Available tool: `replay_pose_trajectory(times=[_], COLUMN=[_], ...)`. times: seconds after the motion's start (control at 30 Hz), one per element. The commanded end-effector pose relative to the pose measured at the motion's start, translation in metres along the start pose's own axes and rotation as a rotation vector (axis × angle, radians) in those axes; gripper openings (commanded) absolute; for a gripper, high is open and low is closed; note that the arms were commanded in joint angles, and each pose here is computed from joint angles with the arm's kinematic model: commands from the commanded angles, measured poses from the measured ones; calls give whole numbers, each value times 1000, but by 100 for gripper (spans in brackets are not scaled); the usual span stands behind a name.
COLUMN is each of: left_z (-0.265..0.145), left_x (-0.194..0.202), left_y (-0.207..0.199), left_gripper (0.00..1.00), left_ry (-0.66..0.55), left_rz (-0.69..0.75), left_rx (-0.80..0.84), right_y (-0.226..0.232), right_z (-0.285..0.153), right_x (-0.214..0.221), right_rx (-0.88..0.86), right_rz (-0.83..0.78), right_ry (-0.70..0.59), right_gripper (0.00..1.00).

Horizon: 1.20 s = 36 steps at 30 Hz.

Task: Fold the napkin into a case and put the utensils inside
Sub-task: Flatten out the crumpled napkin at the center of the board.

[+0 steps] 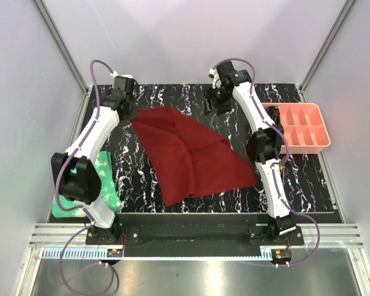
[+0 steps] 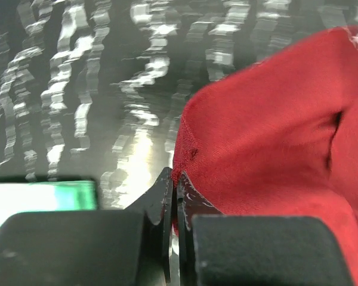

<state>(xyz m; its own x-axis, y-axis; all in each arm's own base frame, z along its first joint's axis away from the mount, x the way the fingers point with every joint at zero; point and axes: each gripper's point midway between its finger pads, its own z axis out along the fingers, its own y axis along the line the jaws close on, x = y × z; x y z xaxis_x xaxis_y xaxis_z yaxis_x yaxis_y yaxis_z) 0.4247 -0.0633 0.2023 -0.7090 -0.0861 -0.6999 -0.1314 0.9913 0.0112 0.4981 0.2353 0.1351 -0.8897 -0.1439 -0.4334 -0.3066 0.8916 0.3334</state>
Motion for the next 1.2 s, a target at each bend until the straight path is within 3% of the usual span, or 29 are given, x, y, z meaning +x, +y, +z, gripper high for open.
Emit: replay_pose_trajectory(times=[0.0, 0.03, 0.1, 0.2, 0.23, 0.3, 0.33, 0.4, 0.47, 0.57, 0.7, 0.9, 1.17], left_z=[-8, -10, -8, -14, -12, -33, -33, -56, -62, -71, -64, -48, -33], left_x=[-62, -72, -65, -33, -7, 5, 42, 55, 91, 127, 161, 187, 216], left_y=[51, 47, 39, 8, -6, -24, -41, -57, -54, -65, -70, -77, -74], left_gripper=[23, 39, 60, 86, 86, 84, 80, 72, 51, 35, 28, 17, 12], left_ry=[-186, -198, -145, -71, -11, -31, 43, 14, 59, 86, 132, 201, 258], left_rz=[-80, -74, -98, -161, -153, -173, -157, -213, -273, -337, -361, -379, -386], left_rx=[-165, -144, -113, 54, 97, 184, 247, 346, 363, 466, 497, 508, 468], right_y=[-19, 9, 17, 50, 57, 78, 86, 115, 134, 144, 150, 148, 137], right_z=[-41, -51, -28, -8, -4, 9, 16, 27, 41, 60, 84, 110, 121], right_x=[12, 15, 36, 51, 47, 56, 52, 56, 56, 58, 73, 101, 111], right_rx=[260, 231, 256, 208, 201, 153, 130, 40, 3, 1, 16, 61, 171], right_rz=[-35, -90, -137, -169, -168, -185, -197, -229, -254, -286, -316, -375, -416], right_ry=[-20, -52, -35, -49, -81, -86, -125, -146, -158, -149, -107, -30, -19], right_gripper=[71, 71, 72, 70, 70, 65, 63, 60, 54, 38, 38, 49, 45])
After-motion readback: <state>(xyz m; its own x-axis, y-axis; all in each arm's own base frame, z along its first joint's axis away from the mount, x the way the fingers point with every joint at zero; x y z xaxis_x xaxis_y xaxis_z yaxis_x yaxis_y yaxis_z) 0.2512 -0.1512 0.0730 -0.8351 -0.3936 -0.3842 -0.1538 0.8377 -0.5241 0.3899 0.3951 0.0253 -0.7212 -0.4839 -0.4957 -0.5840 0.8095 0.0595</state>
